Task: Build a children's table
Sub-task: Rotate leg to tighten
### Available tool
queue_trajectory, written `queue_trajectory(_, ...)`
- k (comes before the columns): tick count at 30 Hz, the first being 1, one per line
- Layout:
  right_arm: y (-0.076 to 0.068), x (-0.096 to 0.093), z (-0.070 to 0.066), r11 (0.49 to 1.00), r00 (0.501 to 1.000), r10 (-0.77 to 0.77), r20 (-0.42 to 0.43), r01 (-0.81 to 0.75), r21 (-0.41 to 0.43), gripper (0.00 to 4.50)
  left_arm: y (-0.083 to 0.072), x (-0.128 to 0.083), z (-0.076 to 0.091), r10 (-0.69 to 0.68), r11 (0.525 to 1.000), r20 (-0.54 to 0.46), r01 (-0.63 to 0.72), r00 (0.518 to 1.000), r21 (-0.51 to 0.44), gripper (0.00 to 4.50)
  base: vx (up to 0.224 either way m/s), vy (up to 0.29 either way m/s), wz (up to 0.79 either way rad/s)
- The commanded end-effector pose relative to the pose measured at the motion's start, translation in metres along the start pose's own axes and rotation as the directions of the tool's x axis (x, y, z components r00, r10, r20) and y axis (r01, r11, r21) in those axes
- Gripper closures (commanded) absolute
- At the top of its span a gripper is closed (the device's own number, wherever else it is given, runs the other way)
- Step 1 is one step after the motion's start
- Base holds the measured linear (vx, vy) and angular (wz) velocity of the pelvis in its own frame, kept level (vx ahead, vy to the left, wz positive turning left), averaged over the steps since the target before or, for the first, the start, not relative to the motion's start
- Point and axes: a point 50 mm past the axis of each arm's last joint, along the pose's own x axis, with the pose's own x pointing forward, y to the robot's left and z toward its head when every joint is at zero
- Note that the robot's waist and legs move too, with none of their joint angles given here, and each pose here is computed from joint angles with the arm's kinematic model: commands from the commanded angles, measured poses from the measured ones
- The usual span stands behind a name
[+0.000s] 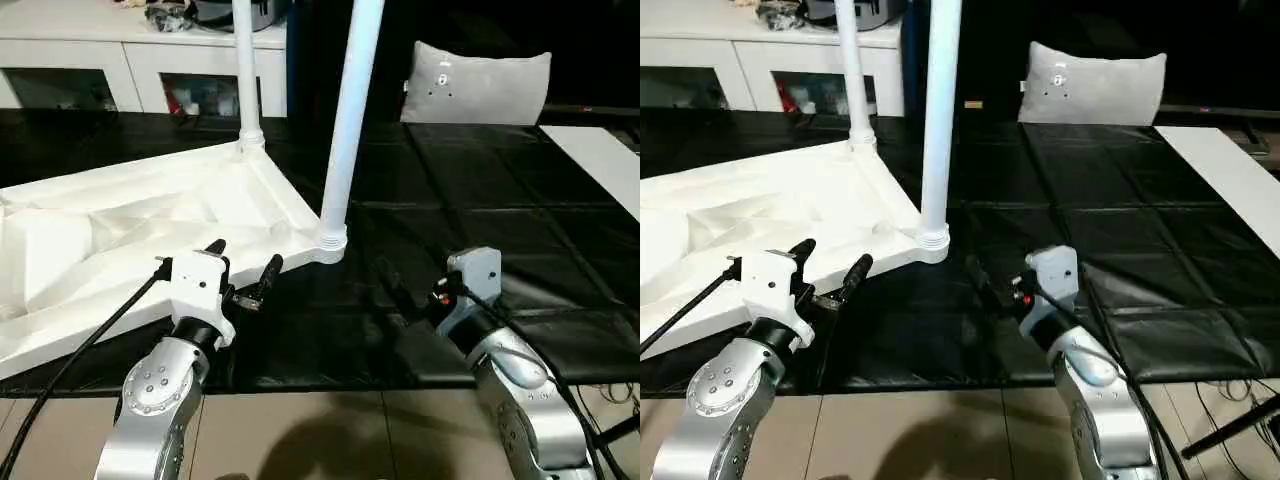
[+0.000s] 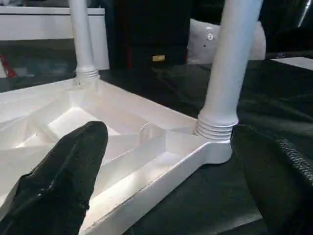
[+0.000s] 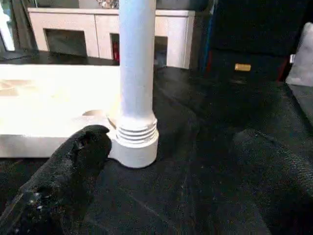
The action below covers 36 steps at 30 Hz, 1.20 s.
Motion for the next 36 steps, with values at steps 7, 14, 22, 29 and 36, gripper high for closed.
queue_trajectory(7, 0.0, 0.0008, 0.0047, 1.0, 1.0, 0.009, 0.013, -0.009, -0.012, 0.0, 0.0015, -0.0002, 0.0024, 0.025, 1.0, -0.004, -0.025, 1.0, 0.01, 0.06, 0.023, 0.0, -0.01)
queue_trajectory(14, -0.0008, -0.0005, 0.0041, 1.0, 1.0, 0.003, 0.011, -0.003, -0.015, 0.0, 0.0017, -0.001, 0.0039, 0.014, 1.0, 0.012, -0.014, 1.0, -0.001, 0.06, 0.0, 0.0, 0.0)
queue_trajectory(22, 0.0035, 0.0011, 0.0046, 0.998, 0.999, 0.046, 0.004, -0.046, -0.04, 0.0, 0.0014, -0.001, 0.0045, 0.008, 1.0, 0.013, -0.008, 1.0, 0.0, 0.06, 0.003, 0.002, 0.03)
queue_trajectory(29, 0.0, 0.001, 0.0041, 0.999, 1.0, 0.013, 0.008, -0.012, -0.031, 0.0, 0.0009, -0.0007, 0.0048, 0.003, 1.0, 0.015, -0.003, 1.0, -0.001, 0.06, 0.084, 0.019, 0.44)
queue_trajectory(36, 0.0012, -0.0004, 0.0024, 1.0, 1.0, 0.021, -0.003, -0.021, 0.001, 0.0, 0.0007, -0.0008, 0.0051, -0.001, 1.0, 0.016, 0.001, 1.0, -0.005, 0.06, 0.068, -0.004, -0.13)
